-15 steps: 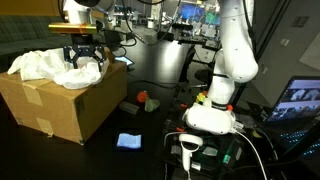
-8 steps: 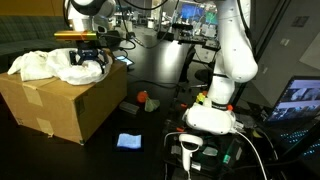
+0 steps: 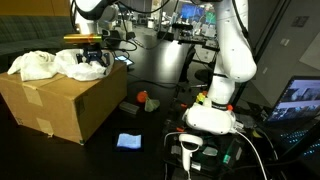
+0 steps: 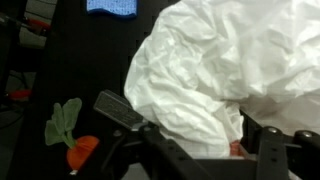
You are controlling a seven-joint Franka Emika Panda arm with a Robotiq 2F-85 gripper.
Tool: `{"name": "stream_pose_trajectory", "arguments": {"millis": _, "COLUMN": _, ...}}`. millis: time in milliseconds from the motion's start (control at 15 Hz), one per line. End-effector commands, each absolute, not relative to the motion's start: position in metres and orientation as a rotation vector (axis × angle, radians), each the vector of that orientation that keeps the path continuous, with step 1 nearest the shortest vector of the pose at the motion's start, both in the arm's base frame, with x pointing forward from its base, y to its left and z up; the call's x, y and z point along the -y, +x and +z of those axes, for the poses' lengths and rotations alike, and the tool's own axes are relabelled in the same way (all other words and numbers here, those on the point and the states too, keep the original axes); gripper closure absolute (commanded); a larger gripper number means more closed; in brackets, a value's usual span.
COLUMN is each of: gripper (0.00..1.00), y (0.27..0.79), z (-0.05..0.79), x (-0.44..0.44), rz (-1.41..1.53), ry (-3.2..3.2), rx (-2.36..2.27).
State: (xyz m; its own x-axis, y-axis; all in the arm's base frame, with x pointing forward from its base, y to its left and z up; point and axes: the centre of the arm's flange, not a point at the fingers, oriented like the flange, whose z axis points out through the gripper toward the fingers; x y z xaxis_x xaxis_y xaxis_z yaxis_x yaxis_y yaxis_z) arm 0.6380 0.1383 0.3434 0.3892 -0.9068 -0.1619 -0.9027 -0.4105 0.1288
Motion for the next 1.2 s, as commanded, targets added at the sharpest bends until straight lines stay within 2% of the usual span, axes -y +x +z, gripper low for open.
{"name": "stream_pose_trajectory", "arguments": {"millis": 0, "gripper": 0.58, "y": 0.641, "z": 0.351, "x": -0.122, "rz": -0.319, "ry": 2.755, "rx": 1.481}}
{"name": "stream_pose_trajectory", "arguments": {"millis": 200, "gripper": 0.8, "y": 0.631, "z": 0.368, "x": -0.114, "rz": -0.31, "ry": 2.863, "rx": 1.24}}
{"name": "stream_pose_trajectory", "arguments": {"millis": 400, "gripper": 0.98, "y": 0.613, "z": 0.39, "x": -0.104, "rz": -0.314, "ry": 2.936, "rx": 1.003}}
{"name": "stream_pose_trajectory", "arguments": {"millis": 533, "gripper": 1.0, "y": 0.596, "z": 0.412, "x": -0.095, "rz": -0.309, "ry": 2.98, "rx": 0.842}}
{"name": "stream_pose_trajectory", "arguments": {"millis": 1133, "gripper": 0.98, "y": 0.496, "z": 0.484, "x": -0.029, "rz": -0.212, "ry": 3.085, "rx": 0.116}}
